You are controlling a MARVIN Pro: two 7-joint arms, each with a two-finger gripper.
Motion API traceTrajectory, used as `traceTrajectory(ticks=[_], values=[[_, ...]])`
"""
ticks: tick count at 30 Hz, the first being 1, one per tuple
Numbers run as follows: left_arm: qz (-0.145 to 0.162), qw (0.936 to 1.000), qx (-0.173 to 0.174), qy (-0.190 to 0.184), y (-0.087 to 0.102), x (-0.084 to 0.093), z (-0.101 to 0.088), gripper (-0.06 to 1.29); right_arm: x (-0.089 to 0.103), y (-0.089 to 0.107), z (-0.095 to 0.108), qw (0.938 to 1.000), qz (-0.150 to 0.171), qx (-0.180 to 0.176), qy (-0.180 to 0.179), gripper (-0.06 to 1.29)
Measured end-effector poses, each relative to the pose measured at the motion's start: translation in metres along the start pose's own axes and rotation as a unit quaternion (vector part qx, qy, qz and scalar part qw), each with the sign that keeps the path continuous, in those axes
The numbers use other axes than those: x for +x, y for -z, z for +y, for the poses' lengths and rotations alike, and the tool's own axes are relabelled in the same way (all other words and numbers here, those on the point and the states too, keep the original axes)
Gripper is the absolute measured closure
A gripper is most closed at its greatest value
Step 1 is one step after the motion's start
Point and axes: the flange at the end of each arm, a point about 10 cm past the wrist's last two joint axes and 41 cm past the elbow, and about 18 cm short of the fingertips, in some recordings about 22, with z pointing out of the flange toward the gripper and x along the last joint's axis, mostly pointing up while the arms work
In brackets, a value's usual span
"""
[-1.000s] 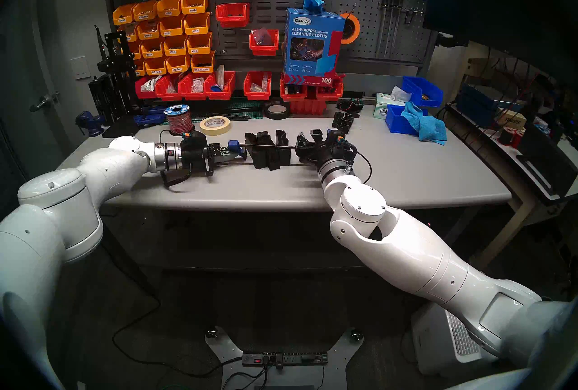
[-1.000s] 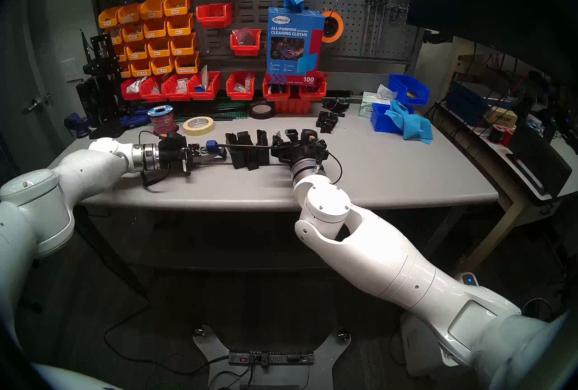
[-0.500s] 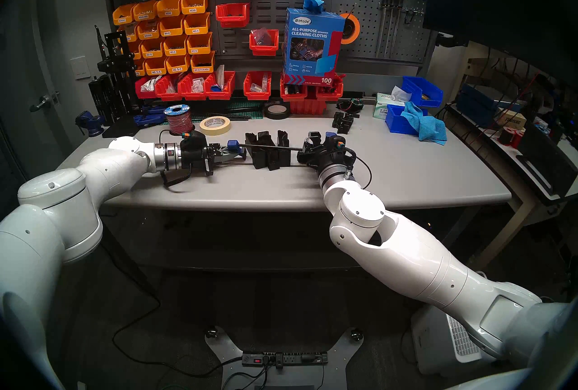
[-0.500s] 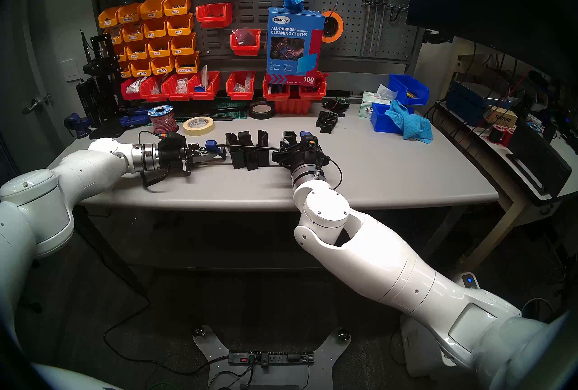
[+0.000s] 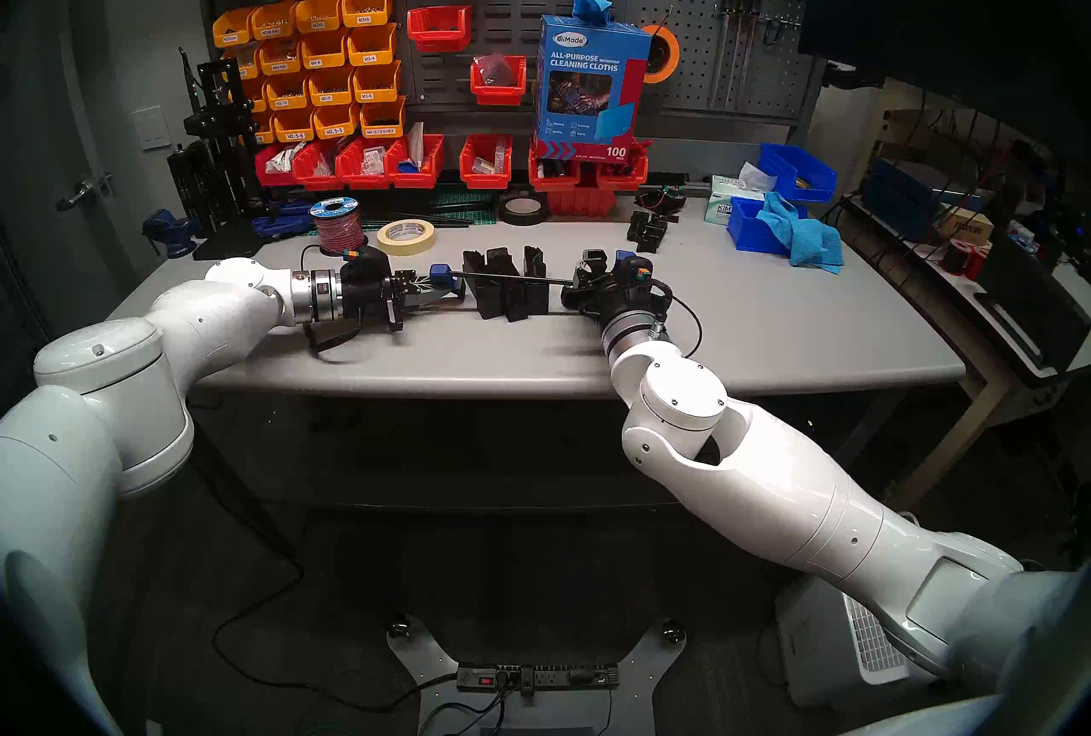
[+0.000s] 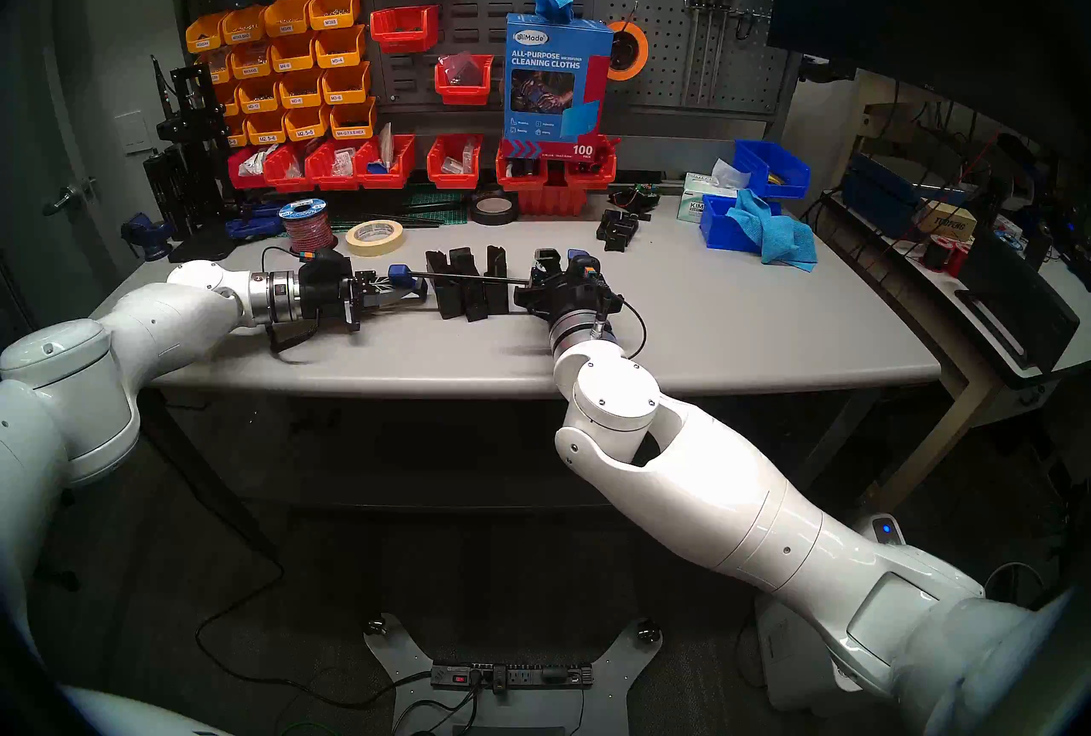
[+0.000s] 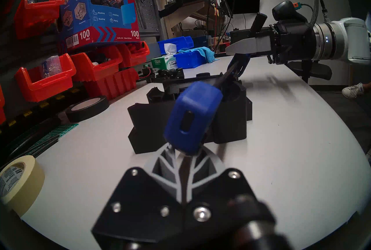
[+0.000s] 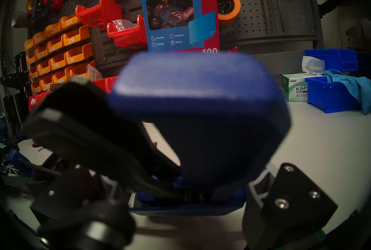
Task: Clamp the two 3D printed pieces together with the clamp
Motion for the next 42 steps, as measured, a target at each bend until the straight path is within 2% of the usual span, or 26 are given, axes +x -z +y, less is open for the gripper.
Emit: traceTrajectory(ticks=[10, 24, 42], values=[[-0.002, 1.0, -0.004, 0.001, -0.002, -0.001, 0.001, 1.25, 0.008, -0.005, 0.003, 1.0, -0.009, 0.002, 0.003, 0.52], [-0.003, 1.0, -0.008, 0.003, -0.003, -0.002, 0.003, 1.25, 0.023, -0.016, 0.009, 0.9991, -0.04, 0.013, 0.003, 0.53], [0.001, 1.0, -0.008, 0.003, -0.004, 0.0, 0.002, 1.25, 0.04, -0.03, 0.016, 0.9957, -0.088, 0.02, -0.022, 0.54]])
